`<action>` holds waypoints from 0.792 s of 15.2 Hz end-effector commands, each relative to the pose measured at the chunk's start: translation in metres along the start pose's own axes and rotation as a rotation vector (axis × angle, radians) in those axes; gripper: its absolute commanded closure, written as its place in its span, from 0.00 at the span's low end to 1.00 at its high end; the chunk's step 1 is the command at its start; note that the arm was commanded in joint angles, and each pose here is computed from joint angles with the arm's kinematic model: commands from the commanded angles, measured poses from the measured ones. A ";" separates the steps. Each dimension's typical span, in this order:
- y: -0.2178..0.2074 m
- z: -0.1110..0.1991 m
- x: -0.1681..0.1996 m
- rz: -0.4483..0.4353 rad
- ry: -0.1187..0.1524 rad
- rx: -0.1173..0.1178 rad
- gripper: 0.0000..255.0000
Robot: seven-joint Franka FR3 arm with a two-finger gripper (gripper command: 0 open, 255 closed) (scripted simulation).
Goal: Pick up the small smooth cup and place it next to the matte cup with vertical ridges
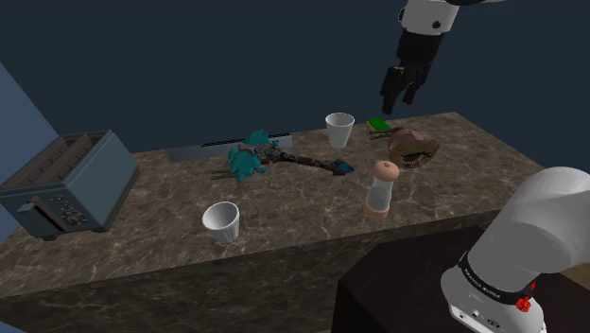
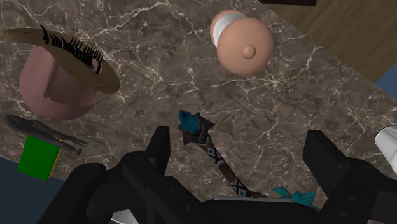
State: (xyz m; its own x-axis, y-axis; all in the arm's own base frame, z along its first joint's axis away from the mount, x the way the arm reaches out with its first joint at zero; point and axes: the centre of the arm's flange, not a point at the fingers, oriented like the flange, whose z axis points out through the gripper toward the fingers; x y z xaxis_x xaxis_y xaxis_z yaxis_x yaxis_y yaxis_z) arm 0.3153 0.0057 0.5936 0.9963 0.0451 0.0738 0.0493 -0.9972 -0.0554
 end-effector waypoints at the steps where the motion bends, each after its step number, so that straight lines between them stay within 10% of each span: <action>1: 0.000 0.000 0.000 0.000 0.000 0.000 0.00; 12: 0.091 0.065 0.101 0.001 -0.012 0.049 0.00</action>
State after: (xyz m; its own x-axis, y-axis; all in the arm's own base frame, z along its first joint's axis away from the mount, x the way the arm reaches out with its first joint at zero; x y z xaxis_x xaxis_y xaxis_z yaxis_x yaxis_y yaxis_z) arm 0.4157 -0.0684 0.5380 0.9971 0.0445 0.0625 0.0506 -0.9937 -0.1000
